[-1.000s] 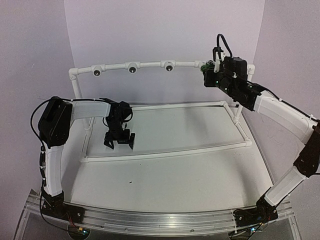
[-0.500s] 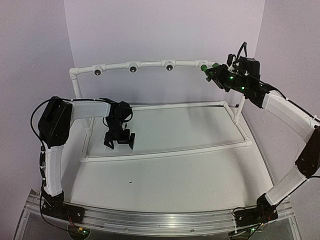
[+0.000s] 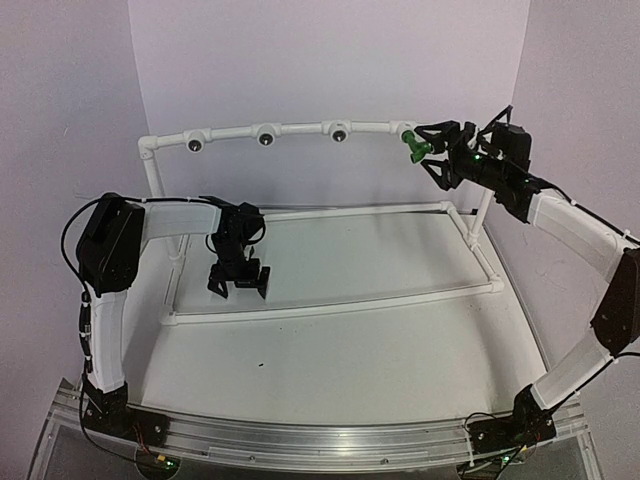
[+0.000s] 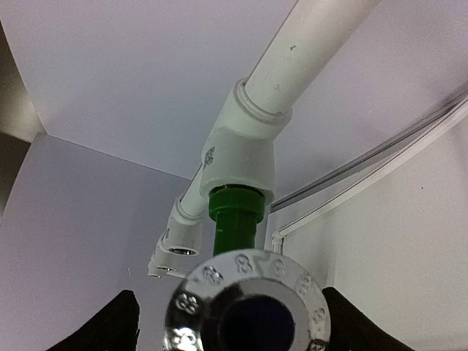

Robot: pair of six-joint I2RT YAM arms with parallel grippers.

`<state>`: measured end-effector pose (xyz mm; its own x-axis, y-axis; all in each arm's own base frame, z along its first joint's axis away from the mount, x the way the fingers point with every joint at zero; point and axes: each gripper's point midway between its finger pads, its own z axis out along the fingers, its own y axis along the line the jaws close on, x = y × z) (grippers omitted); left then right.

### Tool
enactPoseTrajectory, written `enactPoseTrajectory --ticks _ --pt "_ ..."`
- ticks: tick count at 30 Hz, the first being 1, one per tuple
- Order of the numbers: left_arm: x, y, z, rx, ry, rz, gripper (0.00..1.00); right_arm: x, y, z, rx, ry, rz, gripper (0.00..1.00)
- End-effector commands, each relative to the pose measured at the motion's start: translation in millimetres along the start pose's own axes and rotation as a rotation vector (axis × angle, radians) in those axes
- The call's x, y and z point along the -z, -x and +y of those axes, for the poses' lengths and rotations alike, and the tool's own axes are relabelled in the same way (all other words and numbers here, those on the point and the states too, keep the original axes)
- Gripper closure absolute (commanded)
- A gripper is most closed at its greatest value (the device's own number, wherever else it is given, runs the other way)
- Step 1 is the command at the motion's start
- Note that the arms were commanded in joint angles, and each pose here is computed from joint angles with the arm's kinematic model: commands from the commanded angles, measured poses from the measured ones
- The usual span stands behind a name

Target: Install the water faucets

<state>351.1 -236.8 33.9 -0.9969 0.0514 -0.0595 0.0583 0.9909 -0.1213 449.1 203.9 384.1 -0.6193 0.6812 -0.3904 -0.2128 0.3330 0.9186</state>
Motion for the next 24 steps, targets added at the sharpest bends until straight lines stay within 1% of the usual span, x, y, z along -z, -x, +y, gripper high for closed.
enactPoseTrajectory --ticks 1,3,6,8,11,12,14,15,16,19,21,24 --pt "7 6 -2 -0.018 -0.004 -0.016 0.0 15 3 22 0.153 0.077 -0.006 0.03" --pt "6 6 -2 -0.019 -0.005 -0.016 0.0 22 4 15 0.217 0.06 -0.017 0.02" --pt "3 7 -3 -0.021 -0.008 -0.014 0.0 34 5 -4 0.249 0.003 -0.027 0.02" --pt "3 8 -4 -0.021 -0.014 -0.018 0.0 42 6 -21 0.266 -0.059 -0.032 0.02" --pt "3 9 -6 -0.022 -0.021 -0.023 0.0 57 9 -38 0.362 -0.156 -0.038 0.02" --pt "3 9 -6 -0.023 -0.023 -0.022 0.0 60 6 -40 0.424 -0.17 -0.01 0.02" --pt "2 9 -6 -0.024 -0.023 -0.021 0.0 66 -2 -36 0.628 -0.176 0.064 0.02" --pt "1 9 -6 -0.025 -0.023 -0.021 0.0 70 -1 -34 0.717 -0.198 0.079 0.02" --pt "1 8 -6 -0.024 -0.024 -0.021 0.0 74 3 -36 0.806 -0.242 0.084 0.02" --pt "-1 8 -7 -0.022 -0.032 -0.023 0.0 83 16 -15 1.09 -0.282 0.097 0.02" --pt "-2 8 -8 -0.021 -0.037 -0.022 0.0 87 24 -5 1.249 -0.34 0.073 0.02" --pt "-3 11 -10 -0.024 -0.042 -0.025 0.0 88 32 6 1.519 -0.473 0.051 0.02"
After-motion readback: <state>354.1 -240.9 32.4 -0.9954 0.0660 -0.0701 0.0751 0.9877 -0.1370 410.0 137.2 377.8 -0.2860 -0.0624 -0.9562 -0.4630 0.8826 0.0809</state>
